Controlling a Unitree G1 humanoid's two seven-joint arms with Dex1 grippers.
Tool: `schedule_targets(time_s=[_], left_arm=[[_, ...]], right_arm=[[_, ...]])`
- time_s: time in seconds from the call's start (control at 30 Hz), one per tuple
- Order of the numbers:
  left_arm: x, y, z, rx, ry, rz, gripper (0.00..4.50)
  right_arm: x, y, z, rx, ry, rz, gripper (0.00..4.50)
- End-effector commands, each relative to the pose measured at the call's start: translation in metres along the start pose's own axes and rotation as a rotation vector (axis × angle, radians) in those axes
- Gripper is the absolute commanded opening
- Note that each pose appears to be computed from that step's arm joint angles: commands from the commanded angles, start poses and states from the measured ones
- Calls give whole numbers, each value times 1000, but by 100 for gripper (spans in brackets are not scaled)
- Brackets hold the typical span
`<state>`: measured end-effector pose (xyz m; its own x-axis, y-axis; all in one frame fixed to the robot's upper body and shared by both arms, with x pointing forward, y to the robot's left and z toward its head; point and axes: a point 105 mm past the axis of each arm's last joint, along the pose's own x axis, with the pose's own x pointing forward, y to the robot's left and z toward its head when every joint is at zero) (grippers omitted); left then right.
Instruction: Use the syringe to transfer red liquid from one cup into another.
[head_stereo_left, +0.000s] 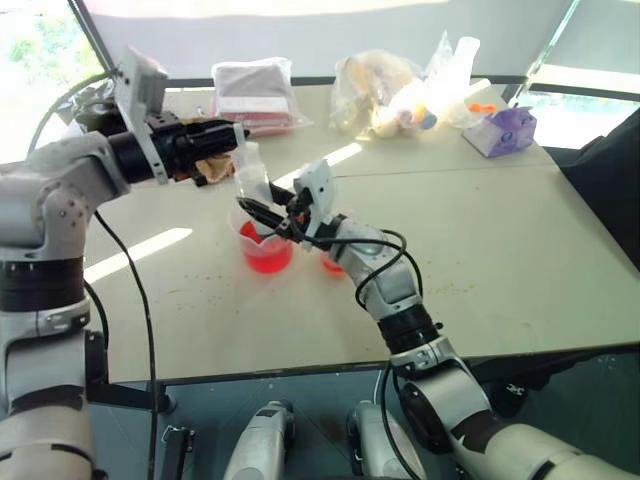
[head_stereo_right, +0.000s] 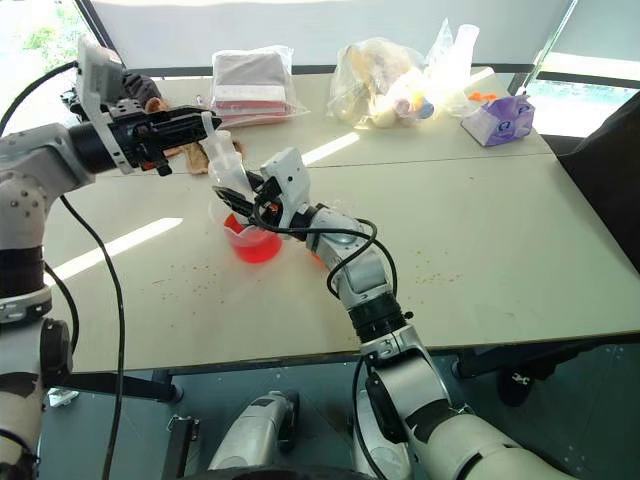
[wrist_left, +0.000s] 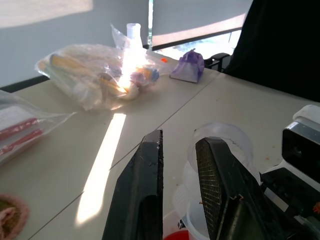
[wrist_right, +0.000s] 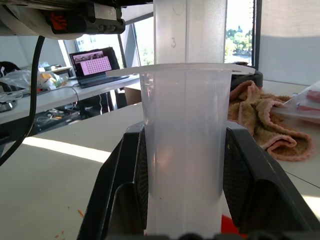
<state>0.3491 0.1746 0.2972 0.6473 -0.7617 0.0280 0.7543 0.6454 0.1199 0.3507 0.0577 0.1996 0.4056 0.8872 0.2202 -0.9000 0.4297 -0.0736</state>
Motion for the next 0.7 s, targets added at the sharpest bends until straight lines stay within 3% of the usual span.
schedule_targets(time_s=[0.03,0.43,0.7], left_arm=[[-11,-5,12,53,-38,10,167],[-62,2,-11,14,47,154,167],[-73,4,-13,-7,44,185,167]], right_arm=[[18,18,39,-77,-112,71,138],[21,-4,86,-142,-238,-17,138],[8,-13,116,-194,-289,-44,138]])
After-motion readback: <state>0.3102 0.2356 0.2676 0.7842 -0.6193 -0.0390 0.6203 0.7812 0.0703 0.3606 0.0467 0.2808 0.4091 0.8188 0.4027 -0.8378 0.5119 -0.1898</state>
